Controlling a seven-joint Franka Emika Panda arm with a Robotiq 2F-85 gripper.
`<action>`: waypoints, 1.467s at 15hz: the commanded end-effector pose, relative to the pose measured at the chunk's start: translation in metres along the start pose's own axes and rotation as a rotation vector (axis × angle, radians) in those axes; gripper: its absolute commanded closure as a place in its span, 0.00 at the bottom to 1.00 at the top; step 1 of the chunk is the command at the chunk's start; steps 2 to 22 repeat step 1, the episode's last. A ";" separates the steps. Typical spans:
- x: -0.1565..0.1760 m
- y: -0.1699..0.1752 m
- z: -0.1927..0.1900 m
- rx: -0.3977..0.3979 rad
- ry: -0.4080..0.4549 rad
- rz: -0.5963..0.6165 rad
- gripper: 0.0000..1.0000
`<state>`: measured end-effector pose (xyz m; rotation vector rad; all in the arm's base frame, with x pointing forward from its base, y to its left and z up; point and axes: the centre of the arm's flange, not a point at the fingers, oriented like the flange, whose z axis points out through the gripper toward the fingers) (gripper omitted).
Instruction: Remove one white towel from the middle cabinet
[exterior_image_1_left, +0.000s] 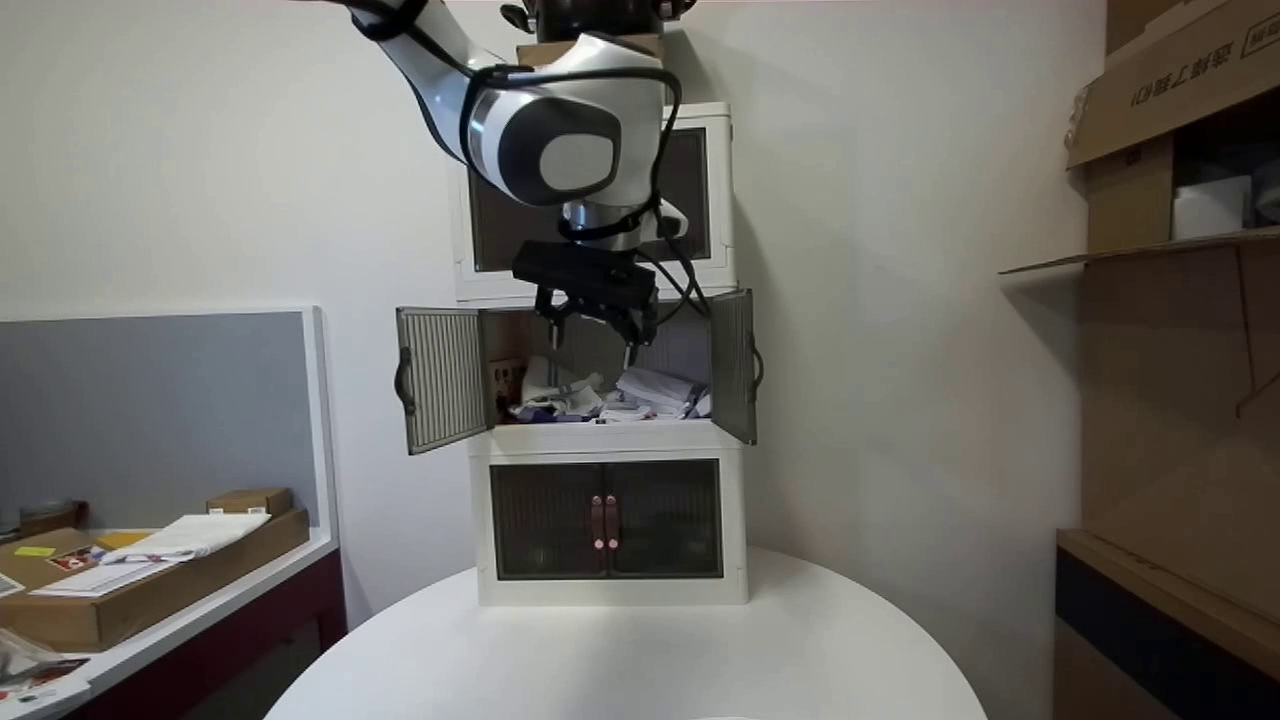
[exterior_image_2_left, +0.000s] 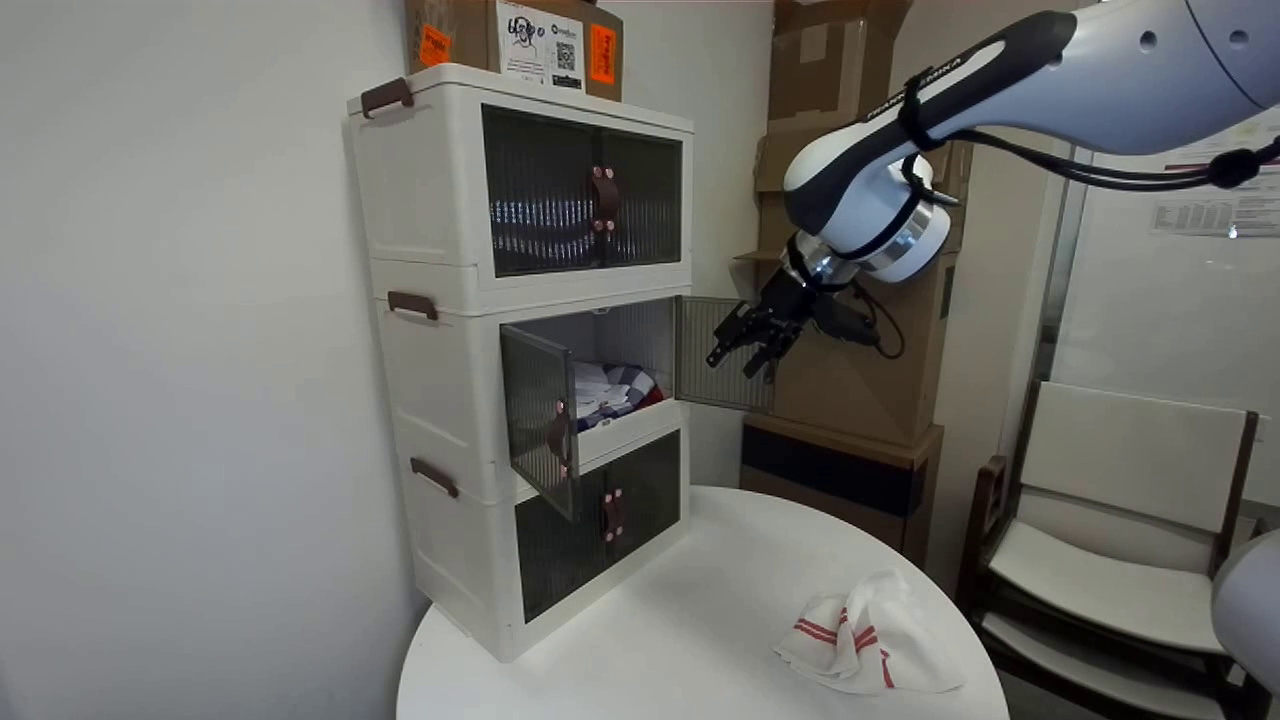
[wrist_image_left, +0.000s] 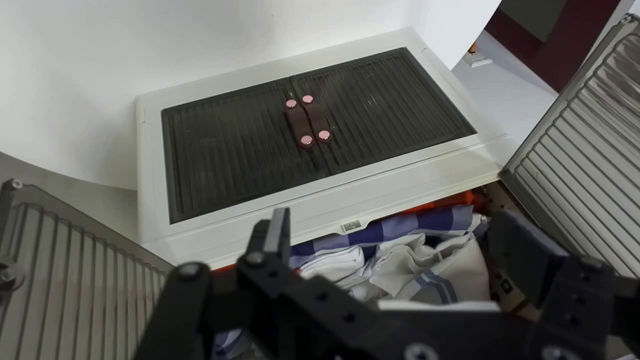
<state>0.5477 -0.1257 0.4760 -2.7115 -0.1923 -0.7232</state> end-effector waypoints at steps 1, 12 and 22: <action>0.000 0.000 0.000 0.000 0.000 0.000 0.00; 0.000 0.000 0.000 0.000 0.000 0.000 0.00; 0.000 0.000 0.000 0.000 0.000 0.000 0.00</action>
